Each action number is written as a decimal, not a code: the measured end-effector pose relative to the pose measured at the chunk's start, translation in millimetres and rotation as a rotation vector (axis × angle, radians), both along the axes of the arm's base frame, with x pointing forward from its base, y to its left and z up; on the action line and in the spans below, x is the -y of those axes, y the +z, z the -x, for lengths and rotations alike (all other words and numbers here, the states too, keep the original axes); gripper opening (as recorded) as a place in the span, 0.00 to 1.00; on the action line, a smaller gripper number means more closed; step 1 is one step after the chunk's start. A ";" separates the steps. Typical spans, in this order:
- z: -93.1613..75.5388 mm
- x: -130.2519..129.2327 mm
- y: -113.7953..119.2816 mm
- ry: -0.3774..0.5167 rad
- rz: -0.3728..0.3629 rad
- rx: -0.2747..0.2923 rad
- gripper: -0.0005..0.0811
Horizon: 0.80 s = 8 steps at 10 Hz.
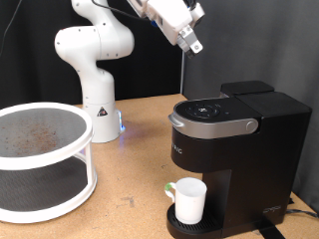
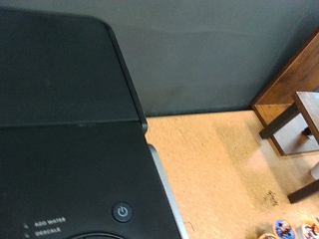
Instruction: Make a cup of coffee with the keurig machine
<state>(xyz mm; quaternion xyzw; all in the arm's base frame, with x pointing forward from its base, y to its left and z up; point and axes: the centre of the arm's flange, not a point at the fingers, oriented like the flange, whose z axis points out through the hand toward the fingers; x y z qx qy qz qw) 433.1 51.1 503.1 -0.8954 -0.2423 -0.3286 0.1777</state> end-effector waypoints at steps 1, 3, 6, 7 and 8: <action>-1.5 -6.6 0.9 0.040 0.064 0.002 0.99; -11.6 -20.3 6.6 0.151 0.175 -0.072 0.99; -41.6 -28.3 8.9 0.196 0.202 -0.182 0.99; -51.7 -28.4 5.0 0.212 0.207 -0.217 0.99; -61.7 -28.2 0.6 0.224 0.219 -0.240 0.99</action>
